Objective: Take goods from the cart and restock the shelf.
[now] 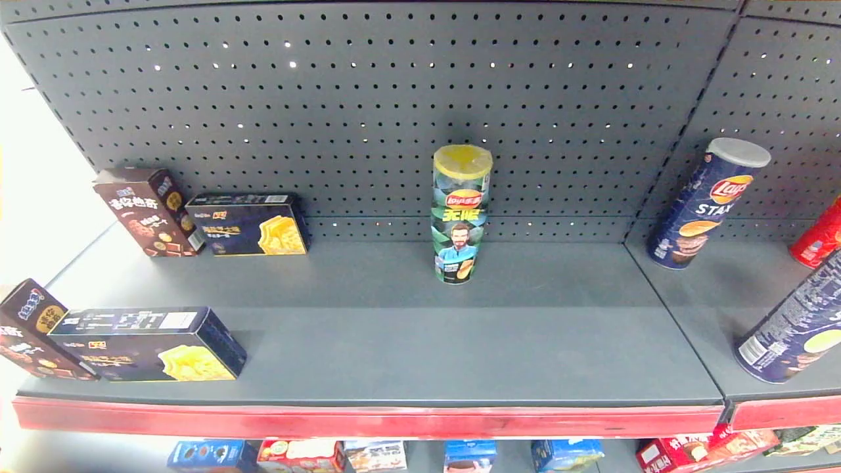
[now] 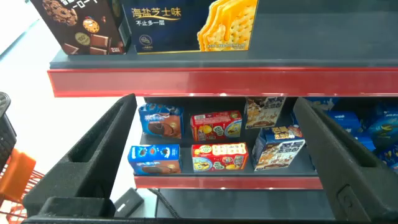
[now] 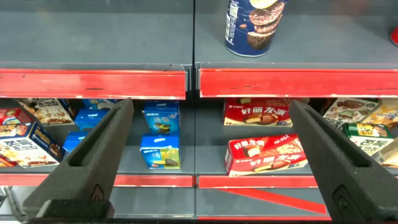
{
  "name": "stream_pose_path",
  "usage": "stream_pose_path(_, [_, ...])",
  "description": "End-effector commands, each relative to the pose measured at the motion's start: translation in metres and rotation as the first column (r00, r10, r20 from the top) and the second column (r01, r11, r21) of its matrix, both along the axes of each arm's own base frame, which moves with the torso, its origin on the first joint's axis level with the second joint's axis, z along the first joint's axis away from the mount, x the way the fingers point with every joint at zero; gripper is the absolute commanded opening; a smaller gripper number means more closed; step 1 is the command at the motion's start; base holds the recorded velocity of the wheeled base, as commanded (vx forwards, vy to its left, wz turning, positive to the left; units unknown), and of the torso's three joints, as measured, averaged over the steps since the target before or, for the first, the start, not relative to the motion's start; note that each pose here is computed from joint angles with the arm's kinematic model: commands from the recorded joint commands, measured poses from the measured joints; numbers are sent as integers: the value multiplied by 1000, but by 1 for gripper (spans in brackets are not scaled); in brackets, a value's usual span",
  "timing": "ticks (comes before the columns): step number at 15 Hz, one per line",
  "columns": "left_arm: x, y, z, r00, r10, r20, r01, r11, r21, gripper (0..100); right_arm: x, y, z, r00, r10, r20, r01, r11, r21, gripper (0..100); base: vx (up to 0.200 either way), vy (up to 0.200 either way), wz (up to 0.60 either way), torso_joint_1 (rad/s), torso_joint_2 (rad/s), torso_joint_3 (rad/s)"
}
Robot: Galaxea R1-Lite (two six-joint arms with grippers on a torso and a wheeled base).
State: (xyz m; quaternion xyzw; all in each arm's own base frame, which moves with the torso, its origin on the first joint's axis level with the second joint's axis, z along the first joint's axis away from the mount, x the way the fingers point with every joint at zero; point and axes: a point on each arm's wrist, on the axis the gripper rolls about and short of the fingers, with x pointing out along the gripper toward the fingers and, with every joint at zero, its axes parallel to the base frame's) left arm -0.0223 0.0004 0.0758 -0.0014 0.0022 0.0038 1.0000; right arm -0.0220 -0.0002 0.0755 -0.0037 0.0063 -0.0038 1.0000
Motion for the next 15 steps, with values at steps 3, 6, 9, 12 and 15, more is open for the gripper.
stream_pose_path(3, [0,0,0,1000,0,-2,0,1000,-2,100,0,0,0,1000,-2,-1,2,1000,3,100,0,0,0,0,0,0])
stream_pose_path(6, [0,0,0,1000,0,-2,0,1000,0,100,0,0,0,1000,-3,-1,3,1000,1,100,0,0,400,0,2,0])
stream_pose_path(9, [0,0,0,1000,0,0,0,1000,0,100,0,0,0,1000,-3,-1,3,1000,1,100,0,0,600,4,4,4])
stream_pose_path(12, [0,0,0,1000,0,-2,0,1000,0,100,0,0,0,1000,-3,-1,3,1000,1,100,0,0,600,1,2,6])
stream_pose_path(15, [0,0,0,1000,0,-2,0,1000,-2,100,0,0,0,1000,-3,-1,3,1000,1,100,0,0,600,4,-1,7])
